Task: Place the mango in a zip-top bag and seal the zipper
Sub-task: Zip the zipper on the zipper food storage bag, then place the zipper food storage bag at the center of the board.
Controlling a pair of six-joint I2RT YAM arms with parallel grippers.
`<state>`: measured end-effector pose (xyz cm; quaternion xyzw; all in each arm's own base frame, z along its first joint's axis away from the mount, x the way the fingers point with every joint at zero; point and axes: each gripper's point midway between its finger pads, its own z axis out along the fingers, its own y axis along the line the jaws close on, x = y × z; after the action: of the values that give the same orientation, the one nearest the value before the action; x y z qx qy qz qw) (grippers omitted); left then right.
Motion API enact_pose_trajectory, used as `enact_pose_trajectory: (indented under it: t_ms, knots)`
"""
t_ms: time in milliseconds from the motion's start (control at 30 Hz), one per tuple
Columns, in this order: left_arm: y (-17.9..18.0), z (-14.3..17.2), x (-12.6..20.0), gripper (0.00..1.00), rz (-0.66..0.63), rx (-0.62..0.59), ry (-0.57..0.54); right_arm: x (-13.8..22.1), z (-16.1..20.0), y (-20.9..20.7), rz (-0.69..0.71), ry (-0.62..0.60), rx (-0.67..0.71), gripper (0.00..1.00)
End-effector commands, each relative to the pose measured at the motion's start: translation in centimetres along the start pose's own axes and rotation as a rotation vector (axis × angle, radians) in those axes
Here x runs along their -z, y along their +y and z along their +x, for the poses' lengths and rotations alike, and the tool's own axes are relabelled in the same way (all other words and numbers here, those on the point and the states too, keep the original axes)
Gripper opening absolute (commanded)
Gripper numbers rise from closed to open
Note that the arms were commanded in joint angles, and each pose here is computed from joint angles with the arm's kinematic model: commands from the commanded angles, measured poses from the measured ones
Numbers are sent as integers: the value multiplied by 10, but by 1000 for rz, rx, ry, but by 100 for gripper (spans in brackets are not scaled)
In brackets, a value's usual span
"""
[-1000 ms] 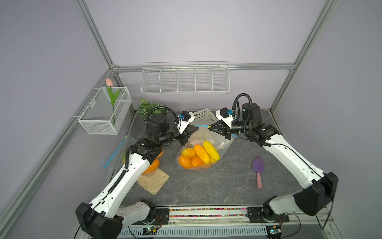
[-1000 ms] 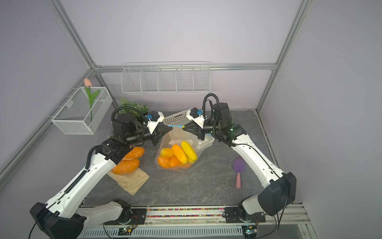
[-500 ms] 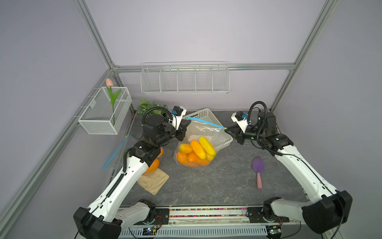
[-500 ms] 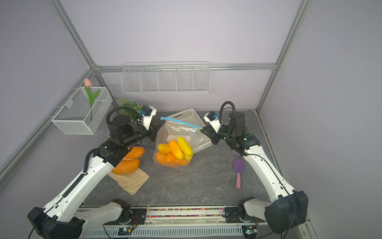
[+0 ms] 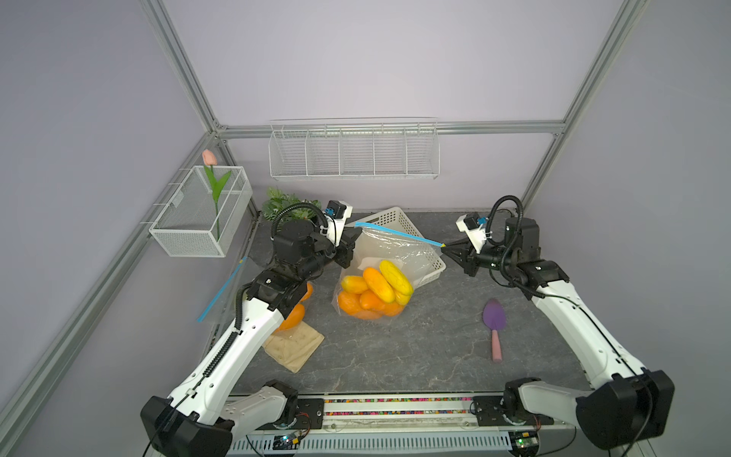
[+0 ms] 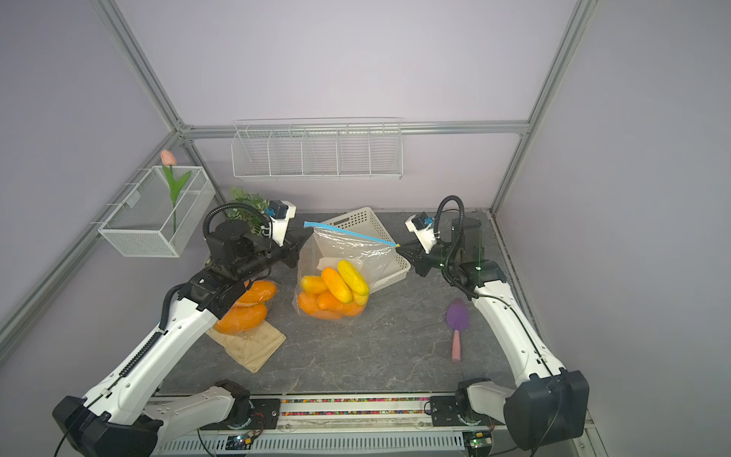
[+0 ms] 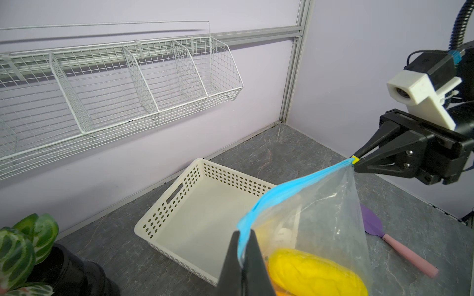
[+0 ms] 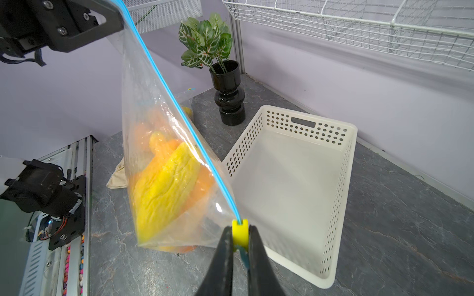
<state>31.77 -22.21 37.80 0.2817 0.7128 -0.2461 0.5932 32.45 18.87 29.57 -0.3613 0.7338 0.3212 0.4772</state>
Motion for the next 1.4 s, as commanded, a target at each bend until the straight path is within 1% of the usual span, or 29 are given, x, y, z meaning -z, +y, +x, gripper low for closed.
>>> enact_pose_trajectory:
  t_ms: [0, 67, 133, 167, 200, 233, 267, 300, 333, 367, 400, 467, 500, 533, 567, 733, 800, 867, 900, 967, 1067, 1133, 1233, 1267, 1300, 1333, 1367]
  knots:
    - [23, -45, 17, 0, -116, 0, -121, 2, 12, -16, 48, 24, -51, 13]
    - [21, -48, 14, 0, -96, 9, -124, 2, 8, -13, 27, 7, -47, 13]
    - [15, -52, 10, 0, -52, 28, -133, 2, -5, -2, -40, -43, -39, 17]
    - [10, -58, 7, 0, -17, 48, -150, 3, -16, 9, -109, -91, -28, 23]
    - [2, -64, 3, 0, 40, 73, -168, 5, -26, 17, -159, -138, -12, 33]
    - [-10, -70, 1, 0, 106, 80, -177, 8, -35, 19, -174, -171, -18, 40]
    - [-23, -77, -3, 0, 161, 75, -183, 11, -44, 21, -170, -203, -16, 44]
    - [-33, -84, -6, 0, 180, 76, -190, 15, -50, 20, -145, -219, -8, 50]
    - [-44, -91, -8, 0, 201, 69, -198, 18, -54, 16, -102, -223, -10, 59]
    - [-58, -100, -10, 0, 233, 50, -210, 23, -57, 9, -35, -227, -13, 73]
    - [-70, -108, -13, 0, 252, 34, -224, 29, -60, 2, 36, -230, -17, 82]
    - [-86, -124, -20, 0, 279, 16, -251, 43, -62, -12, 185, -240, -32, 95]
    - [-91, -131, -28, 0, 282, 15, -259, 52, -64, -17, 252, -252, -33, 98]
    - [-91, -136, -37, 0, 274, 22, -267, 60, -64, -21, 306, -263, -36, 92]
    - [-91, -141, -49, 0, 266, 28, -276, 69, -64, -25, 368, -279, -38, 89]
    - [-82, -162, -124, 0, 211, 95, -305, 107, -55, -44, 620, -364, -68, 89]
    - [-86, -168, -160, 0, 231, 124, -332, 121, -44, -48, 700, -405, -75, 89]
    - [-89, -176, -188, 0, 235, 164, -367, 130, -40, -46, 729, -482, -62, 89]
    - [-96, -176, -206, 0, 260, 168, -382, 134, -39, -45, 734, -510, -51, 89]
    - [-103, -176, -232, 0, 281, 190, -436, 133, -33, -48, 744, -491, -59, 89]
    - [-108, -162, -263, 0, 322, 237, -515, 122, -19, -55, 729, -417, -88, 89]
    - [-107, -139, -283, 0, 319, 253, -503, 119, -12, -57, 721, -388, -103, 89]
    - [-100, -102, -309, 0, 271, 260, -454, 117, -5, -58, 707, -372, -106, 89]
    - [-99, -92, -314, 8, 258, 259, -438, 118, -5, -58, 707, -372, -110, 89]
    - [-95, -81, -320, 26, 243, 262, -413, 117, -4, -59, 704, -370, -113, 89]
    - [-94, -77, -321, 40, 238, 263, -399, 117, -3, -59, 699, -368, -114, 89]
    - [-93, -72, -323, 52, 240, 261, -377, 117, -2, -60, 697, -367, -118, 89]
